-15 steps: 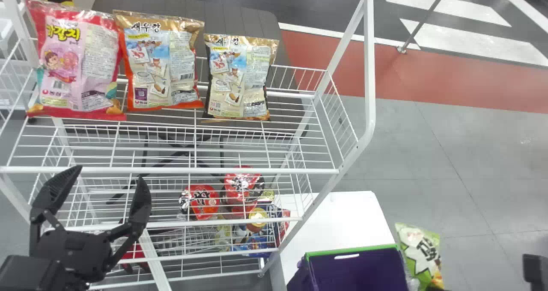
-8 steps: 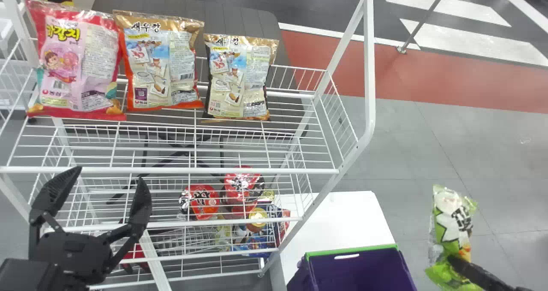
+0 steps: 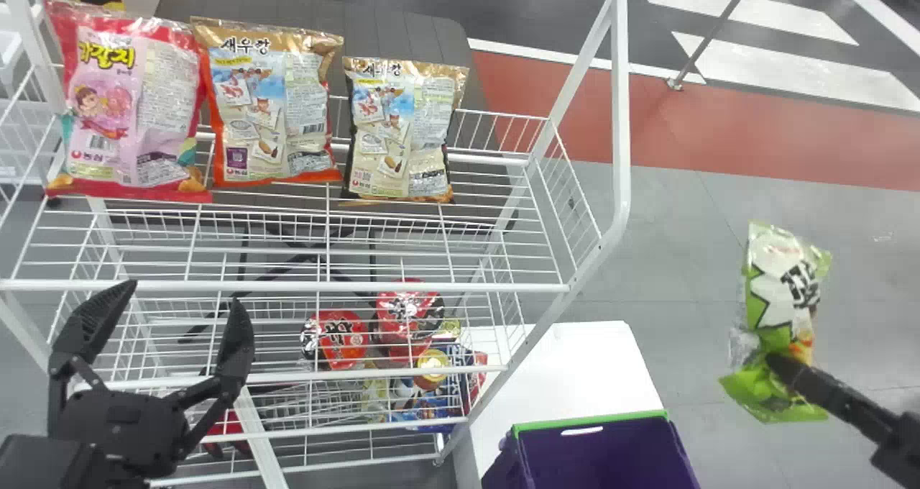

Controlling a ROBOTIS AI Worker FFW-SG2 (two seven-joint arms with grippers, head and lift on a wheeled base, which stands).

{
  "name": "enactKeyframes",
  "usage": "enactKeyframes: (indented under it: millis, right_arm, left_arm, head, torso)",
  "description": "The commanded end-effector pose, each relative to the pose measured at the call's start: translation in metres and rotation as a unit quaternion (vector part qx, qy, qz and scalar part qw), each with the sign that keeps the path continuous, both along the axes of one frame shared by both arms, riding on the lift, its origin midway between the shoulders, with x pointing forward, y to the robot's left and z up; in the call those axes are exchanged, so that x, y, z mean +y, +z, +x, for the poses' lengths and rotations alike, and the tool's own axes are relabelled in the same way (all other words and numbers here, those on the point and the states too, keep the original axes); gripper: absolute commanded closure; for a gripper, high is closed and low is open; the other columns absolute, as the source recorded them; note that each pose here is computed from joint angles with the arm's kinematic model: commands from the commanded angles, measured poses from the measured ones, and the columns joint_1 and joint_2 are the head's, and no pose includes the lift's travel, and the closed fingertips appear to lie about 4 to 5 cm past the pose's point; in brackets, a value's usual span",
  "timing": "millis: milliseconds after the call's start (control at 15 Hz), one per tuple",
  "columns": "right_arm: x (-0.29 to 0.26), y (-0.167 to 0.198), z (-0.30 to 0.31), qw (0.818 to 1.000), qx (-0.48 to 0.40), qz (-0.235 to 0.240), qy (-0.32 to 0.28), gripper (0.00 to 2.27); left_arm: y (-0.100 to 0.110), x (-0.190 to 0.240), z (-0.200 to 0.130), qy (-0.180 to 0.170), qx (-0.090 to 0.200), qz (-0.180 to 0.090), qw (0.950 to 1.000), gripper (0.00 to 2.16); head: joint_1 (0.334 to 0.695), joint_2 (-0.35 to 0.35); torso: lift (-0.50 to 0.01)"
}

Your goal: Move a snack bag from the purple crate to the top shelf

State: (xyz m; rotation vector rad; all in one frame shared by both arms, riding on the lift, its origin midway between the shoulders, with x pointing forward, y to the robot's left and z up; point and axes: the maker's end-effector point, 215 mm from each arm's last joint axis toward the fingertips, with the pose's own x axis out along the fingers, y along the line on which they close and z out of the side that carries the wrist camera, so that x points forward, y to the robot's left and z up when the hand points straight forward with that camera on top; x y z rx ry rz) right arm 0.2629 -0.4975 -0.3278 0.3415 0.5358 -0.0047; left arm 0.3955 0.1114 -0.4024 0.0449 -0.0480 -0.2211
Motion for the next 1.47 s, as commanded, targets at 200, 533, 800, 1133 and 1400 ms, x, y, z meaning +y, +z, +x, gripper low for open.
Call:
enactKeyframes:
  millis: [200, 533, 800, 1133, 1400]
  right_arm:
    - [0.064, 0.023, 0.034, 0.999, 0.006, 0.022, 0.025, 1.48]
    - [0.122, 0.063, 0.067, 0.997, -0.025, 0.016, 0.069, 1.48]
    - [0.166, 0.078, 0.087, 0.992, -0.047, -0.004, 0.116, 1.48]
    - [0.207, 0.094, 0.115, 0.98, -0.099, -0.046, 0.166, 1.53]
    - [0.238, 0.085, 0.14, 0.969, -0.132, -0.072, 0.197, 1.53]
  left_arm:
    - [-0.001, 0.0, 0.0, -0.001, 0.001, 0.001, 1.0, 0.12]
    - [-0.002, 0.003, 0.001, -0.001, 0.002, 0.004, 1.0, 0.12]
    - [-0.004, 0.006, 0.001, 0.0, 0.004, 0.006, 1.0, 0.12]
    - [-0.004, 0.004, 0.001, -0.002, 0.004, 0.005, 1.0, 0.12]
    - [-0.004, 0.0, -0.001, -0.006, 0.003, 0.003, 1.0, 0.12]
  head:
    - [0.695, -0.35]
    - [0.695, -0.35]
    - [0.695, -0.35]
    - [0.695, -0.285]
    - [0.695, -0.248]
  torso:
    - [0.002]
    - [0.002]
    - [0.002]
    - [0.002]
    - [0.002]
